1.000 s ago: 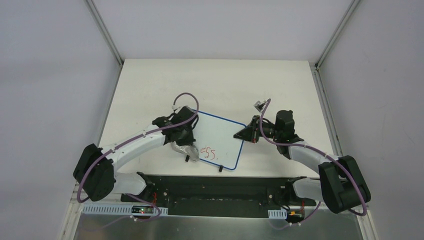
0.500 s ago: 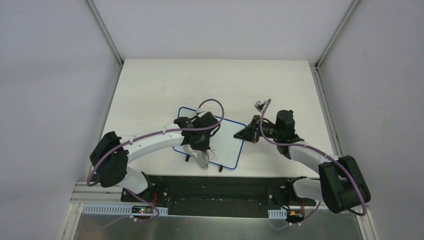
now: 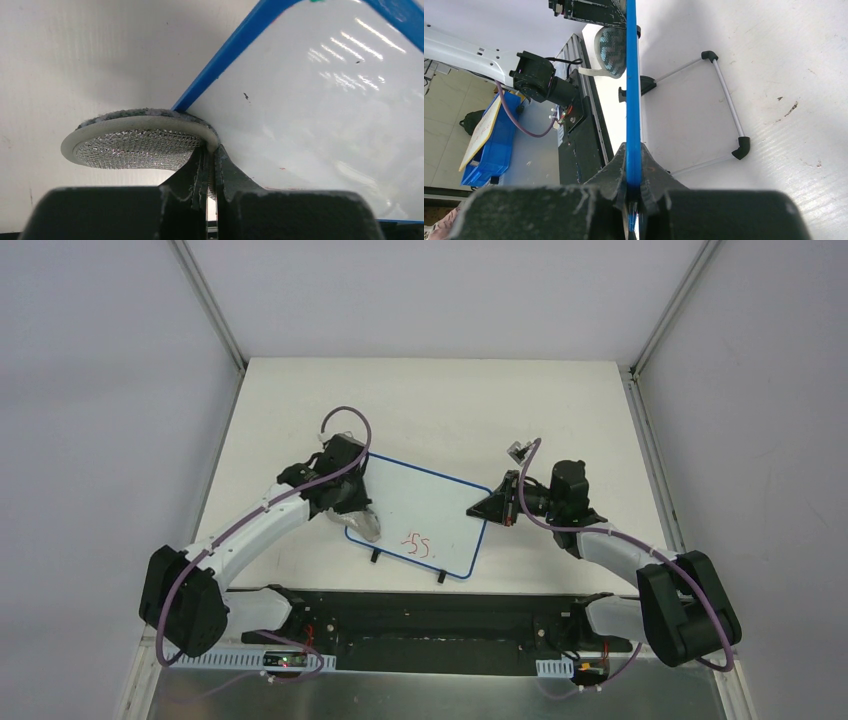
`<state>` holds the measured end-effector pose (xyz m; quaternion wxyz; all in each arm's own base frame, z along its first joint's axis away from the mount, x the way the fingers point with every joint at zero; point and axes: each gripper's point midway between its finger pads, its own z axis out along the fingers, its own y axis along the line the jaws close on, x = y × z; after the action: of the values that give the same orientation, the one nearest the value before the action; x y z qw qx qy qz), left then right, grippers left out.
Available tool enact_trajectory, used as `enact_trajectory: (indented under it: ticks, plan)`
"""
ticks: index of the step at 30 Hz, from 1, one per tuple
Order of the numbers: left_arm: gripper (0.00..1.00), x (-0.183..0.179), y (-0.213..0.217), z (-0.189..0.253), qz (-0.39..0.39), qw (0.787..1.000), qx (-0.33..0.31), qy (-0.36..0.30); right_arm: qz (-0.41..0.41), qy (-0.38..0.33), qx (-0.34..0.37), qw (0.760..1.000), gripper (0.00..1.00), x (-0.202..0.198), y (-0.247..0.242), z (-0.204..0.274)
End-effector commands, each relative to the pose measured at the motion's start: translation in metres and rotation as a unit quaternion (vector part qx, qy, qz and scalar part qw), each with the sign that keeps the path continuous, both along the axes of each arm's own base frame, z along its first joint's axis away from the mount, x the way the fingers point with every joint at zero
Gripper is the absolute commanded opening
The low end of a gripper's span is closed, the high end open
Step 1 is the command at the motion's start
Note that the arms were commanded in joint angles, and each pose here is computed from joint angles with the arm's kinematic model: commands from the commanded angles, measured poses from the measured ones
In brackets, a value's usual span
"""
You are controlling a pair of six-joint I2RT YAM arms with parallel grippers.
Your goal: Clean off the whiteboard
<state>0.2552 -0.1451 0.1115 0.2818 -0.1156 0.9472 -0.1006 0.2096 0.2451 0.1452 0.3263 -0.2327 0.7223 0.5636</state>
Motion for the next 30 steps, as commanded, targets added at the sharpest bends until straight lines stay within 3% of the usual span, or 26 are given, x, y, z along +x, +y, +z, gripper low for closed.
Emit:
enact_trajectory:
  ticks: [1, 4, 12, 15, 21, 25, 30]
  plan:
    - [0.00, 0.024, -0.010, 0.017, -0.029, 0.998, 0.027, -0.050, 0.046, -0.040, 0.002, 0.998, 0.00, -0.013, 0.003, 0.001]
    - [0.00, 0.025, -0.037, 0.029, -0.067, 0.994, 0.058, -0.064, 0.045, -0.039, 0.002, 0.998, 0.00, -0.012, 0.003, 0.001]
    - [0.00, -0.010, -0.169, 0.041, -0.216, 0.974, 0.021, -0.061, 0.044, -0.038, 0.001, 0.998, 0.00, -0.012, 0.003, 0.000]
    - [0.00, -0.019, -0.185, 0.037, -0.234, 0.971, 0.019, -0.052, 0.044, -0.038, 0.001, 0.998, 0.00, -0.012, 0.003, 0.000]
    - [0.00, -0.001, -0.135, 0.031, -0.175, 0.982, 0.045, -0.062, 0.044, -0.037, 0.001, 0.998, 0.00, -0.012, 0.003, 0.000]
    - [0.00, 0.018, -0.065, 0.016, -0.084, 0.995, 0.041, -0.047, 0.044, -0.039, 0.001, 0.998, 0.00, -0.012, 0.003, 0.000]
    - [0.00, 0.024, 0.010, 0.006, -0.004, 0.996, 0.078, -0.046, 0.044, -0.038, 0.000, 0.998, 0.00, -0.012, 0.003, 0.000]
